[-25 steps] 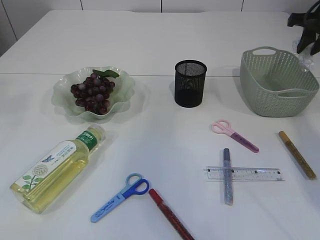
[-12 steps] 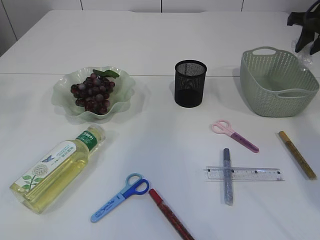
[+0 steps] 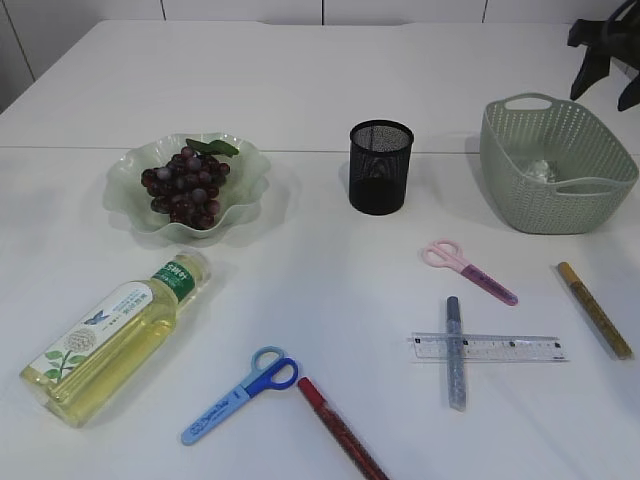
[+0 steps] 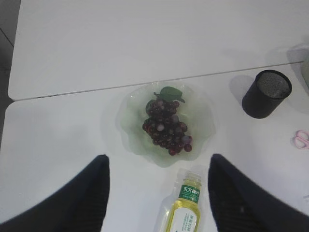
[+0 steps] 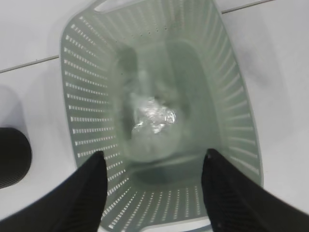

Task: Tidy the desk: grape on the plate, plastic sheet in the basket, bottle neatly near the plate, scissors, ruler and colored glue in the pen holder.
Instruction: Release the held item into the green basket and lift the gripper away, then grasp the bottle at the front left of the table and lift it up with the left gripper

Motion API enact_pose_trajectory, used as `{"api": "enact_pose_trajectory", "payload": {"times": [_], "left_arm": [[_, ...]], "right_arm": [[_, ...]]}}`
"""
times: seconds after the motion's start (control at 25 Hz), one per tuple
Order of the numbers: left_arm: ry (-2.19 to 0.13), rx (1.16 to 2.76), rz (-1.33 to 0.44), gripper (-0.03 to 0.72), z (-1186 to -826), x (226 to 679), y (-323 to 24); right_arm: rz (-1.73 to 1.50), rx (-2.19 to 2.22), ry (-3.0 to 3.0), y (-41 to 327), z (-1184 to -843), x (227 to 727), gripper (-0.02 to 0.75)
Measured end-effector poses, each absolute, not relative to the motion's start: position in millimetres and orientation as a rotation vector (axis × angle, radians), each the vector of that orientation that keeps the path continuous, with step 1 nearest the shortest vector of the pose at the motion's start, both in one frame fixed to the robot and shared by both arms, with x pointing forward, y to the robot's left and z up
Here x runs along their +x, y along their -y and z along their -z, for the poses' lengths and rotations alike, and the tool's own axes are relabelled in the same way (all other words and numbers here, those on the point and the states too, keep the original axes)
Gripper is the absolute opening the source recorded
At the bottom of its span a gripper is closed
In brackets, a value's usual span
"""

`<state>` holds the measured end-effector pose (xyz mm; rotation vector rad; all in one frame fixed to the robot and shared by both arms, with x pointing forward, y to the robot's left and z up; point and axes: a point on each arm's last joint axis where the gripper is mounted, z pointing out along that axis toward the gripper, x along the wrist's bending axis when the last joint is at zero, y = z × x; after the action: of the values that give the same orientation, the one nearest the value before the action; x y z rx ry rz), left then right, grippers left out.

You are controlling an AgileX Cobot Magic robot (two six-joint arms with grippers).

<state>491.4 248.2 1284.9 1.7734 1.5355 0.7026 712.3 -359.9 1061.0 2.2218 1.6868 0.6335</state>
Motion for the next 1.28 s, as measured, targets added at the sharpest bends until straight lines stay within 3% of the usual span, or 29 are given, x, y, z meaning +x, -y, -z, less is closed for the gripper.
{"api": "enact_pose_trajectory", "payload": {"times": [0.72,0.88,1.12,1.28], "left_arm": [[-1.527,1.779,-0.628,0.468,-1280,492,-243],[-1.584,1.844,-0.558,0.475,-1254,499,-240],[-1.701,1.995,-0.416,0.567,-1196,512,-234],[-1.712,2.127,-0.332,0.580,-1161,523,-216]], "right_arm": [[-0.479,2.322,-1.803,357,-1057,697,0.491],[-0.513,2.291,-1.784,356,-1077,688,0.491],[-0.622,2.267,-1.767,347,-1118,656,0.491],[-0.674,2.251,-1.763,341,-1140,629,0.491]]}}
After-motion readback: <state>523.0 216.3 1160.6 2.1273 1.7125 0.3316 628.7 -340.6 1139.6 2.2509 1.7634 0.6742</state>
